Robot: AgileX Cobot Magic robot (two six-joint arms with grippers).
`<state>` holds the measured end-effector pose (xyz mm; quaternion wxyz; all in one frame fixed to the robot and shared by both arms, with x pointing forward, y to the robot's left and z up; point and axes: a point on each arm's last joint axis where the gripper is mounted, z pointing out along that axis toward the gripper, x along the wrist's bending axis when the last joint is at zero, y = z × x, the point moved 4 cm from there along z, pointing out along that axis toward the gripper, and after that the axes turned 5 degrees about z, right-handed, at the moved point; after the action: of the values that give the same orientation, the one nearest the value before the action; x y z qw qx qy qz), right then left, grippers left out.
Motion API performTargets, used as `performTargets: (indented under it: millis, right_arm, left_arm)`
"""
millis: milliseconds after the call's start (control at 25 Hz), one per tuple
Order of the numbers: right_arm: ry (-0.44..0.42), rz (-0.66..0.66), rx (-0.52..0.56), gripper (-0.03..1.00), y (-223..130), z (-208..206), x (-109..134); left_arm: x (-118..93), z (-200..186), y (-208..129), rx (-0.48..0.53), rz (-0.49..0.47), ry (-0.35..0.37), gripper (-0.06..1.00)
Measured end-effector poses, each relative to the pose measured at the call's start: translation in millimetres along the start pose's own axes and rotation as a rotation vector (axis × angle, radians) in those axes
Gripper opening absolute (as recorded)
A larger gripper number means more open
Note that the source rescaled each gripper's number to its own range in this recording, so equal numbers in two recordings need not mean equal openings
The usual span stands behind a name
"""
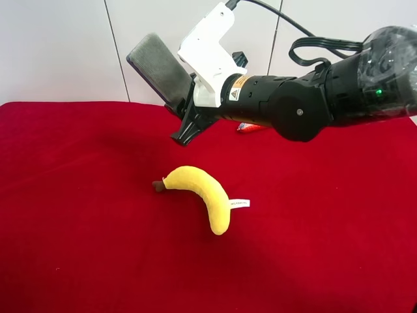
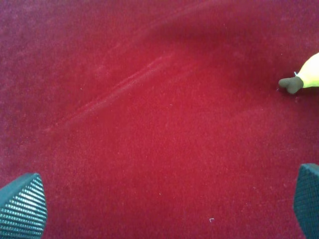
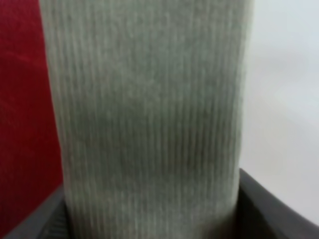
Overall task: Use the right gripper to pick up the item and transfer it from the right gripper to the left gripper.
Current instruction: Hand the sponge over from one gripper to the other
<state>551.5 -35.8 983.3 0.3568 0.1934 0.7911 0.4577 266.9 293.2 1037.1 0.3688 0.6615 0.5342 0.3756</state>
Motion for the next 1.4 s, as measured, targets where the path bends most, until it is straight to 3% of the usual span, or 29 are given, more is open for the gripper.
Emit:
performTargets:
  millis: [840, 1040, 1200, 1400]
  right_arm:
    - [0.000, 0.000, 0.000, 0.00, 0, 0, 0]
    - [0.000, 0.000, 0.000, 0.00, 0, 0, 0]
    - [0.000, 0.000, 0.000, 0.00, 0, 0, 0]
    - [0.000, 0.000, 0.000, 0.00, 0, 0, 0]
  left_arm:
    - [-1, 1, 2, -0.005, -0.011, -0.012, 1.00]
    - [-6, 13, 40, -0.079, -0.087, -0.088, 1.00]
    - [-7, 45, 71, -0.048, -0.135, -0.145, 1.00]
    - [-2, 91, 112, 0.030, -0.126, -0.177, 1.00]
